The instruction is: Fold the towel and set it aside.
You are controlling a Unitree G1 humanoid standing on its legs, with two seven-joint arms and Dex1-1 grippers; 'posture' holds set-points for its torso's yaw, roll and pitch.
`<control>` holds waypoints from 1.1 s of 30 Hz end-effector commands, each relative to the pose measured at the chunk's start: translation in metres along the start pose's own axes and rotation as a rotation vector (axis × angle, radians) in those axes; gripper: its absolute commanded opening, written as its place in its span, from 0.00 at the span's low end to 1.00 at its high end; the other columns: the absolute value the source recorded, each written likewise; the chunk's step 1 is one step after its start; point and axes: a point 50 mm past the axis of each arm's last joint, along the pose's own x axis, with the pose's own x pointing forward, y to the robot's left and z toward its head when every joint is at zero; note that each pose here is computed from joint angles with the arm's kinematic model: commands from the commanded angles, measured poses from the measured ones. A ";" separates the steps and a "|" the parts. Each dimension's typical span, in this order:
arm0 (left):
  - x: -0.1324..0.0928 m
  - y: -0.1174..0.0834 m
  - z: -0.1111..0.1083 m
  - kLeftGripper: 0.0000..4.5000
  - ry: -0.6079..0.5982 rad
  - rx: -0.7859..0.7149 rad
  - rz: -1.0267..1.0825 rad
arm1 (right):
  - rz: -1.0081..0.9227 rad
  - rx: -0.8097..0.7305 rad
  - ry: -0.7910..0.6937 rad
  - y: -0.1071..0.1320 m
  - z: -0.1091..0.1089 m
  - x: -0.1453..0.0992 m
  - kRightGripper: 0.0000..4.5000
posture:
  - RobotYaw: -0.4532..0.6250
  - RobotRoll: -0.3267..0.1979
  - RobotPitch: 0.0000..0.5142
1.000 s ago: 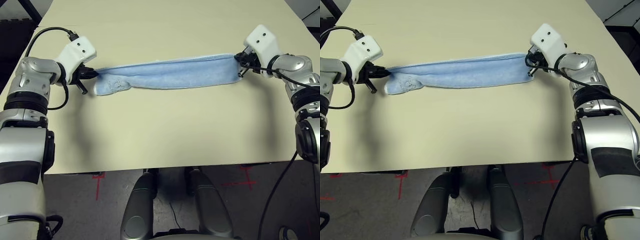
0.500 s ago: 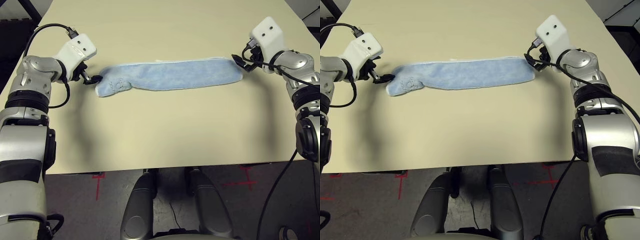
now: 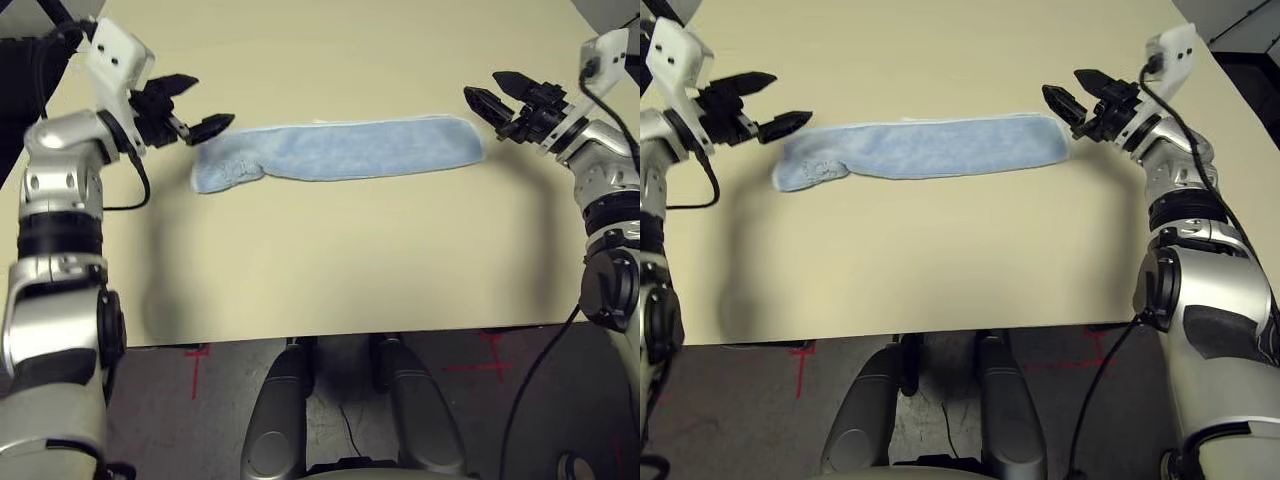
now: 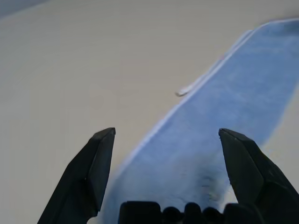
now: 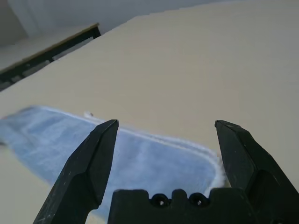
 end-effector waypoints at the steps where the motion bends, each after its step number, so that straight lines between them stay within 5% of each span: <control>1: -0.005 -0.017 0.006 1.00 -0.056 -0.068 -0.076 | 0.024 0.040 0.021 0.001 -0.004 -0.011 0.99 | 0.46 0.62 0.56; 11: 0.001 -0.046 -0.003 1.00 -0.041 -0.037 -0.278 | 0.011 0.083 0.092 0.005 -0.016 -0.023 0.99 | 0.45 0.62 0.56; 33: 0.000 -0.061 -0.035 1.00 0.015 -0.060 -0.272 | -0.211 0.656 0.061 0.024 -0.041 -0.072 0.99 | 0.43 0.62 0.57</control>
